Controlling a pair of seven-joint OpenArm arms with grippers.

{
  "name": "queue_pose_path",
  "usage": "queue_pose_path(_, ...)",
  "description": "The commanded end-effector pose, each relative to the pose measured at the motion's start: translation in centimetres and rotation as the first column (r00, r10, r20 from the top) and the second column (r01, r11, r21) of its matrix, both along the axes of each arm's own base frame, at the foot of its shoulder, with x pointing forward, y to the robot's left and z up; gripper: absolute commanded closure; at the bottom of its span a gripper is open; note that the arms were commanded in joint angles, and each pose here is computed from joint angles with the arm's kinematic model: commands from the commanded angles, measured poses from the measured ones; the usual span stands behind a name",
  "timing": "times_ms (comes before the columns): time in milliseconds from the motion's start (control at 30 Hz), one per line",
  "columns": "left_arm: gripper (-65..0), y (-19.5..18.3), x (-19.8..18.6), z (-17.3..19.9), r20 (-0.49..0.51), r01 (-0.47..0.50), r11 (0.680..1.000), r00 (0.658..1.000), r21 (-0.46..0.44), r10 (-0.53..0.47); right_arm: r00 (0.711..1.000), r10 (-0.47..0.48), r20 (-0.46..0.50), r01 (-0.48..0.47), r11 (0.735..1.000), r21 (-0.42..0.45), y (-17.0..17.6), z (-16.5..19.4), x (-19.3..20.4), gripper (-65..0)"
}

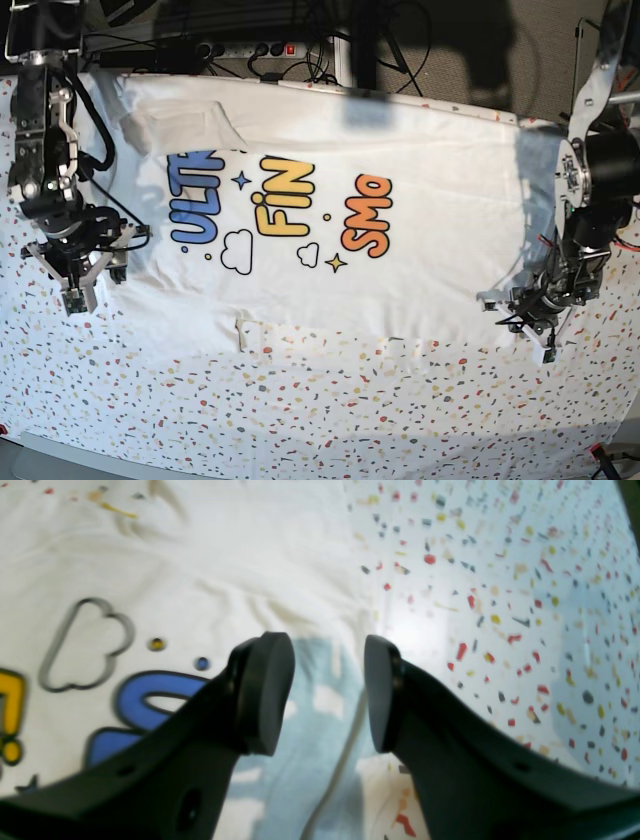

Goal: Fold the T-shirt properly
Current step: 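Release the shoulders and move both grippers to the shirt's hem corners, then grasp the hem corners with both grippers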

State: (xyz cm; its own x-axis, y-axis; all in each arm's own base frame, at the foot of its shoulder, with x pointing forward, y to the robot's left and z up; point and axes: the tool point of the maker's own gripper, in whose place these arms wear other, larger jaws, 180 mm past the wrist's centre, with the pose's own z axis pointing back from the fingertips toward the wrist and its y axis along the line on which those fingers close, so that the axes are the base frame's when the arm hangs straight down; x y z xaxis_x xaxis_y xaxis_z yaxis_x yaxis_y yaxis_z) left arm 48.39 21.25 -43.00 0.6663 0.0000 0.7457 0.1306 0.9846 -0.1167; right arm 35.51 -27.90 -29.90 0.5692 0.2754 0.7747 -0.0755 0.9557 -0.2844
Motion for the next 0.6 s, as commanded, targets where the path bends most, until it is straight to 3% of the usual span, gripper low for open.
queue_pose_path(0,0.0,-0.2,0.8,1.0,0.008,0.015,1.000,1.000,0.002,-0.015,0.999,-0.005,0.039,0.005,1.000,-0.012,-0.9,1.3,1.2,-27.0)
queue_pose_path(167,0.0,-0.5,0.8,0.9,0.003,0.019,1.000,1.000,0.000,-0.019,1.000,-0.022,-0.021,0.025,0.994,0.108,-2.6,-0.1,4.5,-27.0)
queue_pose_path(400,0.0,-0.9,0.7,0.7,-0.007,0.025,1.000,1.000,-0.003,-0.025,0.992,-0.015,-0.125,0.047,0.964,0.262,-4.3,-1.5,9.1,-27.3)
queue_pose_path(567,0.0,-0.9,0.6,0.6,-0.010,0.025,1.000,1.000,-0.002,-0.025,0.992,-0.058,-0.108,0.090,0.942,0.324,-5.7,-2.4,11.4,-40.4)
